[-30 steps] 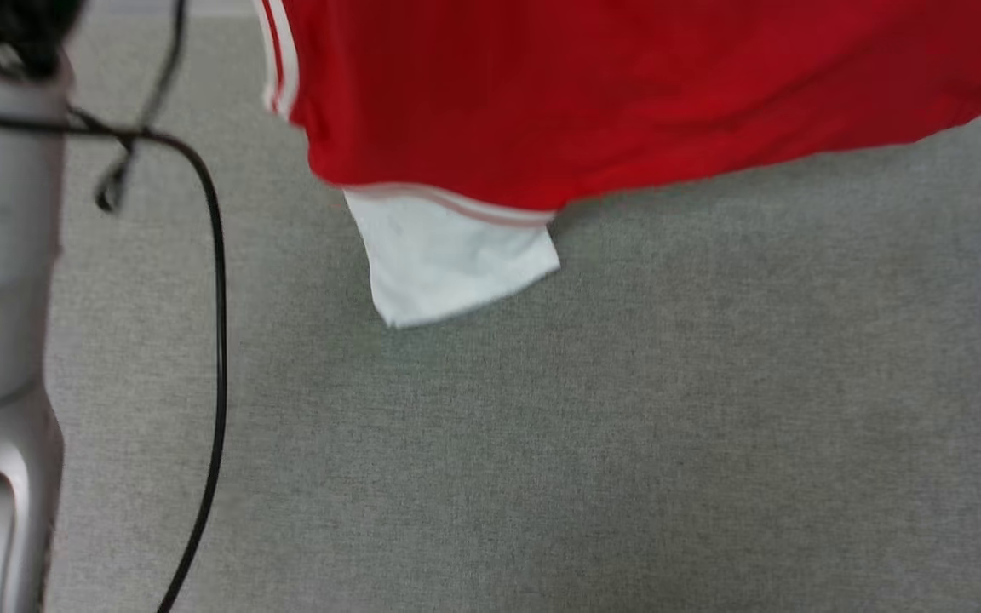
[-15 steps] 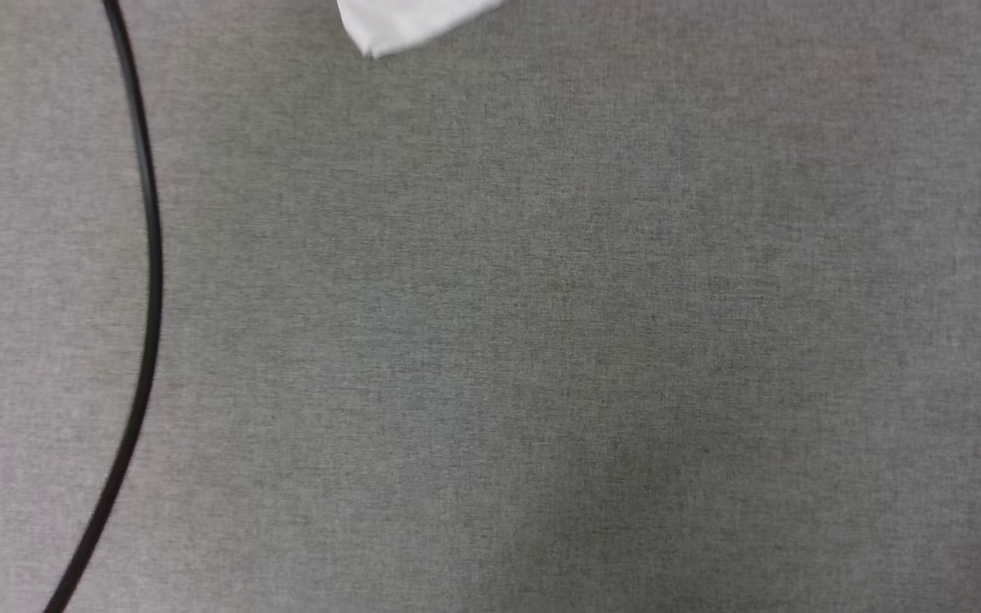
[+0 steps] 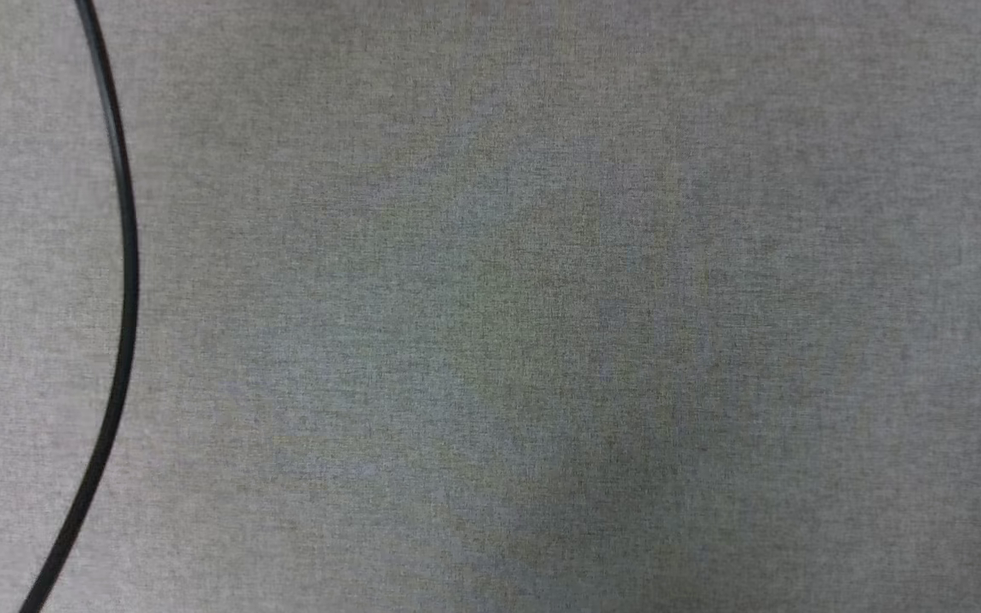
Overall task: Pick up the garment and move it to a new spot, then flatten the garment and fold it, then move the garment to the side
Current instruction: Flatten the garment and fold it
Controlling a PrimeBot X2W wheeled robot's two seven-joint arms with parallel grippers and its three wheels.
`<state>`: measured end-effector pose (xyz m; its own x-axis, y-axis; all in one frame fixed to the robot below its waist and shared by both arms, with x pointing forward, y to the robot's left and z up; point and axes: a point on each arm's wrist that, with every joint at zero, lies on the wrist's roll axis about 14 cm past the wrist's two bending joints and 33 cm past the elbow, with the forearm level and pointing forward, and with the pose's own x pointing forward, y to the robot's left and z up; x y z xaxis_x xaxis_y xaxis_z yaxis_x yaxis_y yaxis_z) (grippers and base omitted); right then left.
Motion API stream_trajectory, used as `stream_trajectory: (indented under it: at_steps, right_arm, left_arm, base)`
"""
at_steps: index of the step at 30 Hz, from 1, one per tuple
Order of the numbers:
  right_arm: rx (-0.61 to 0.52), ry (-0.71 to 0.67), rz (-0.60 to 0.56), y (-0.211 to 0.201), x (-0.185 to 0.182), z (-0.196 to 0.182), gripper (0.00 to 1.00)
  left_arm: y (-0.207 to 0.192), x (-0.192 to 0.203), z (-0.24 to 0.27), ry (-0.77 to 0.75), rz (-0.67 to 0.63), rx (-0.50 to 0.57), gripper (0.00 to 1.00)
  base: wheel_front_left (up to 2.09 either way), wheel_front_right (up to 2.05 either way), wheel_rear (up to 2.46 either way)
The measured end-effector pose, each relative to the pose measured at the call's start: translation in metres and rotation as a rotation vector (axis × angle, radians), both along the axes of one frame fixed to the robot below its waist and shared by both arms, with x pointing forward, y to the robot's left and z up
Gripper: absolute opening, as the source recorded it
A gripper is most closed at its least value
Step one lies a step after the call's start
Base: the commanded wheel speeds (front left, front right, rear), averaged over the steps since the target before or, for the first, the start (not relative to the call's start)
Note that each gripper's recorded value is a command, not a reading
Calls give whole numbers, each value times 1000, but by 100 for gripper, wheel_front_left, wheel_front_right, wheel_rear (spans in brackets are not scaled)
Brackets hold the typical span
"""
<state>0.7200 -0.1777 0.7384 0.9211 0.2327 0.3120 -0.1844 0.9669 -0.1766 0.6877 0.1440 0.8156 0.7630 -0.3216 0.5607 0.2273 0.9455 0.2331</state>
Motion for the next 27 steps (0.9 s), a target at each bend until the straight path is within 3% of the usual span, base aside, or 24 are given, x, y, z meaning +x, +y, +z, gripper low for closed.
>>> stream_trajectory:
  at_steps: [7, 14, 20, 27]
  right_arm:
    - [-8, 127, 23, 7, 9, -69, 0]
    - [-9, 232, 79, 19, -10, -125, 0]
    - [-37, 329, 113, 20, -44, -166, 0]
    - [-61, 456, 151, 17, -103, -207, 0]
  left_arm:
    - [12, 14, -72, 129, 10, 14, 0]
    - [21, 0, -132, 235, 4, 45, 0]
    - [28, -34, -171, 304, 1, 47, 0]
    - [31, -99, -220, 410, 0, 3, 0]
  base:
    - [0, 0, 0]
    - [0, 0, 0]
    - [0, 0, 0]
    - [0, 0, 0]
